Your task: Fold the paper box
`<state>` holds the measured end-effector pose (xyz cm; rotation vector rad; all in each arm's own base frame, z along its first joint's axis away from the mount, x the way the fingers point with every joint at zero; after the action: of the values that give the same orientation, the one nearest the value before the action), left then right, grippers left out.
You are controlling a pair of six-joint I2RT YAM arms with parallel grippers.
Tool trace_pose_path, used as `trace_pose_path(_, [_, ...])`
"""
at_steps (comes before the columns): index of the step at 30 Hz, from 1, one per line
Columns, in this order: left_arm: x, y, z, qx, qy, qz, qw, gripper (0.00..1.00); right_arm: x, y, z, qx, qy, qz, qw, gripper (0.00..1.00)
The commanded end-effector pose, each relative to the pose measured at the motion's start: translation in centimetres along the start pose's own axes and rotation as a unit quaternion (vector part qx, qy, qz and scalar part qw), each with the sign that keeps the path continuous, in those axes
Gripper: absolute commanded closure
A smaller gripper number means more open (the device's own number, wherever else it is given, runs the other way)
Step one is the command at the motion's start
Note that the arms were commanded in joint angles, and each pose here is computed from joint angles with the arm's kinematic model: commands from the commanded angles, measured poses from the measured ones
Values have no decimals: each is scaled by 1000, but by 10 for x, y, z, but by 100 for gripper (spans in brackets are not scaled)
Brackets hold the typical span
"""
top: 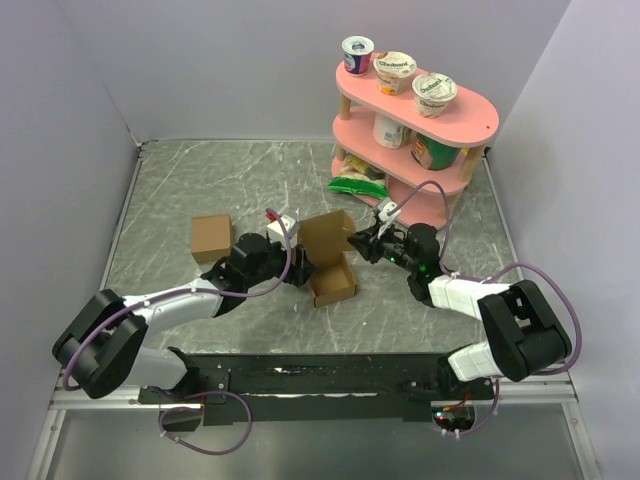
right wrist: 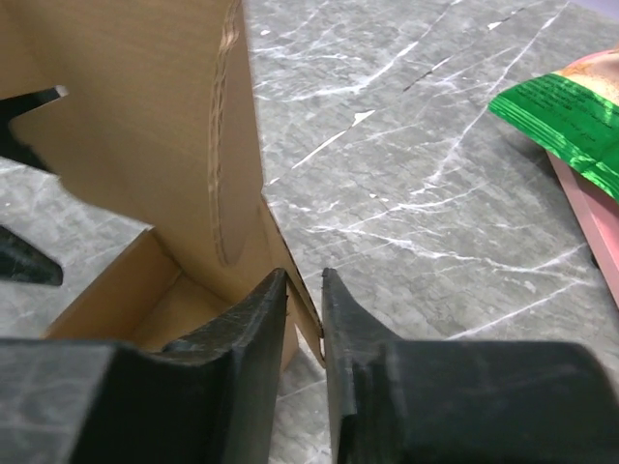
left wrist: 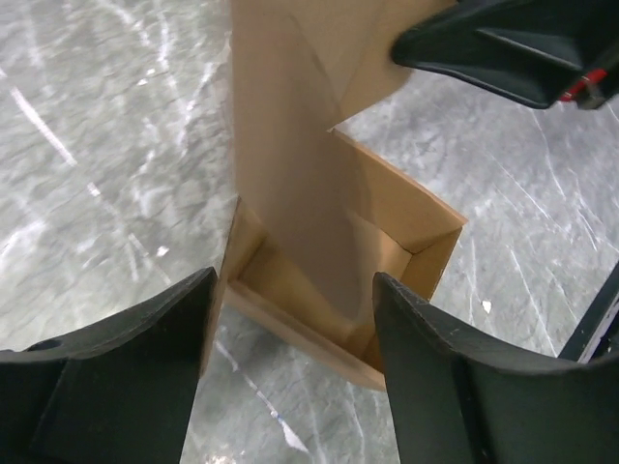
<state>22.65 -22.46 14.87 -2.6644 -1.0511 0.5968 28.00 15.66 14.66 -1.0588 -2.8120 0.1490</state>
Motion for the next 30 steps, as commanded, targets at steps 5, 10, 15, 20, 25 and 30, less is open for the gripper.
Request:
trace_pose_path(5, [-5, -17, -11, -20, -11, -10, 1000, 32, 4, 0, -18, -21, -4, -23, 1000, 78])
trace_pose_path(10, [-7, -17, -9, -16, -5, 7, 1000, 53, 5, -2, -18, -20, -1, -19, 1000, 82])
trace_pose_path(15, [-5, -11, -7, -2, -9, 1, 1000, 74, 9, -6, -22, -21, 2, -21, 1000, 87])
trace_pose_path(20, [-3, -8, -12, -9, -10, -17, 1000, 82, 17, -10, -22, -19, 5, -20, 1000, 88])
trace_pose_path(25, [-1, 1, -15, 1, -22, -43, 999, 87, 33, -14, -20, -10, -1, 23, 1000, 93])
trace_pose_path(30, [-7, 11, -23, -2, -35, -64, 997, 87, 50, -22, -16, -23, -5, 68, 997, 94])
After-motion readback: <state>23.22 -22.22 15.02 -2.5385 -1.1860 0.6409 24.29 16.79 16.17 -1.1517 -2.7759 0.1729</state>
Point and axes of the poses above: each gripper's point midway between its finger pads, its own y axis out along the fingers, its own x axis along the line the jaws close on, z = x × y, the point moved 8 cm from there along -y, back along the fingers, and after that the axes turned 1 degree about y, right-handed, at the moved point
